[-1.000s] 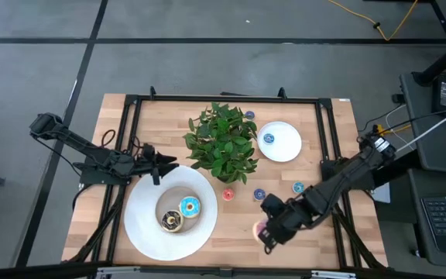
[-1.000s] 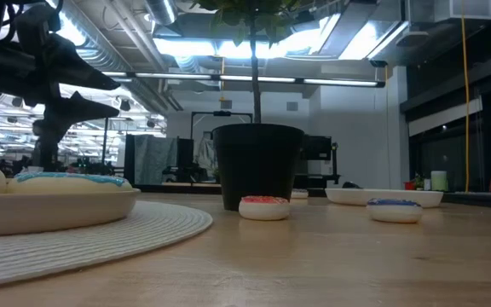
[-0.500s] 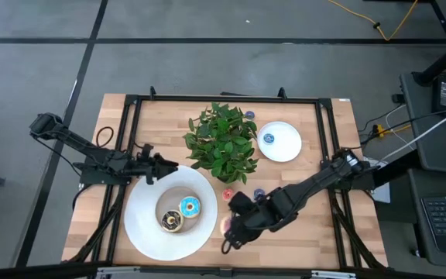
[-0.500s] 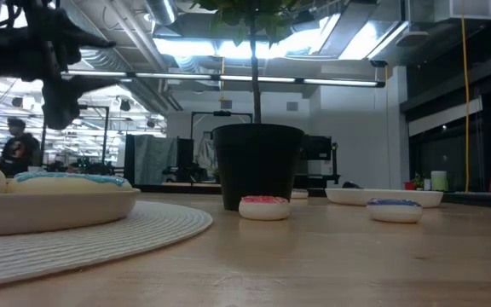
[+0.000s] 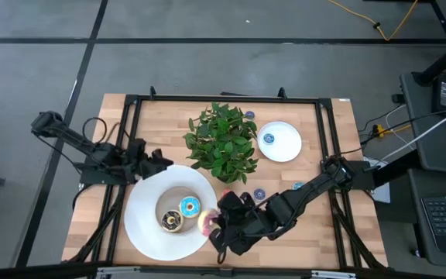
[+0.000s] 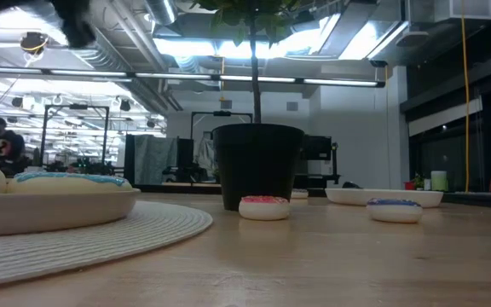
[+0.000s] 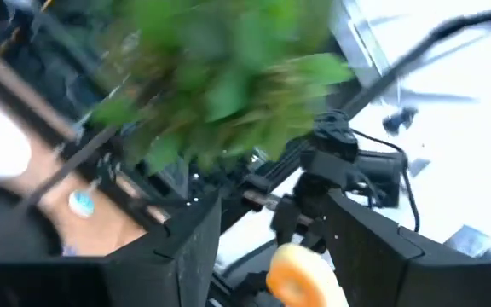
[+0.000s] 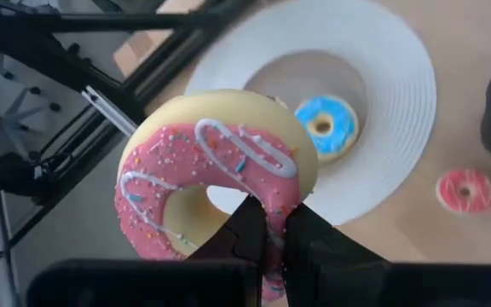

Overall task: Pick & Place donuts
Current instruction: Put the large pink donut on the brown plate

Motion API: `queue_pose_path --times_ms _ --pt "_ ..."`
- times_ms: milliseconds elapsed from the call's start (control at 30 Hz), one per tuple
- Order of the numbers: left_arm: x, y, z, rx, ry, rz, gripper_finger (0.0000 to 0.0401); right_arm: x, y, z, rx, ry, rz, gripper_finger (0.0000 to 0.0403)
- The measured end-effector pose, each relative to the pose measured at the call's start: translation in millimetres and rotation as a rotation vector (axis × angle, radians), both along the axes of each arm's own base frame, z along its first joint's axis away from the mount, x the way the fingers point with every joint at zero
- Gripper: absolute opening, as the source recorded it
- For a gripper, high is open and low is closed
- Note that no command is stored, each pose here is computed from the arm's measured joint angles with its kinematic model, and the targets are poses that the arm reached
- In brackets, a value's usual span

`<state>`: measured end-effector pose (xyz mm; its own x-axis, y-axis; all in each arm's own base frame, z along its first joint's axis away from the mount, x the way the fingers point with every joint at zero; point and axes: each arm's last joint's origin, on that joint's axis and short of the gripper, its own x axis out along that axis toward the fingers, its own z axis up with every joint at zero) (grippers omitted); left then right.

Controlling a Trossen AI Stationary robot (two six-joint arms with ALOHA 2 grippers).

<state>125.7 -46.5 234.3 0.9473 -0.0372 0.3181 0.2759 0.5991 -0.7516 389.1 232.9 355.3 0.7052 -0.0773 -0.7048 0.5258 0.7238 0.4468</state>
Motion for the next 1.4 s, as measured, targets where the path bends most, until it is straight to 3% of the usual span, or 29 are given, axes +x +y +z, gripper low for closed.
queue_pose_path --times_ms 200,400,600,967,1400 --pt "12 -16 45 0.270 0.087 0.056 0.0182 -4 7 3 -0.100 -0.038 0.044 0.0025" --pt "24 -39 70 0.357 0.126 0.063 0.0180 -11 15 10 -0.138 -0.075 0.089 0.0025" --pt "38 -72 75 0.290 0.215 0.045 0.0180 -15 21 9 -0.158 -0.071 0.123 0.0025" --pt "60 -126 82 0.042 0.296 0.070 0.0180 -19 27 9 -0.203 -0.069 0.176 0.0025" --pt "91 -165 83 -0.193 0.344 0.058 0.0180 -22 31 9 -0.258 -0.060 0.245 0.0025"
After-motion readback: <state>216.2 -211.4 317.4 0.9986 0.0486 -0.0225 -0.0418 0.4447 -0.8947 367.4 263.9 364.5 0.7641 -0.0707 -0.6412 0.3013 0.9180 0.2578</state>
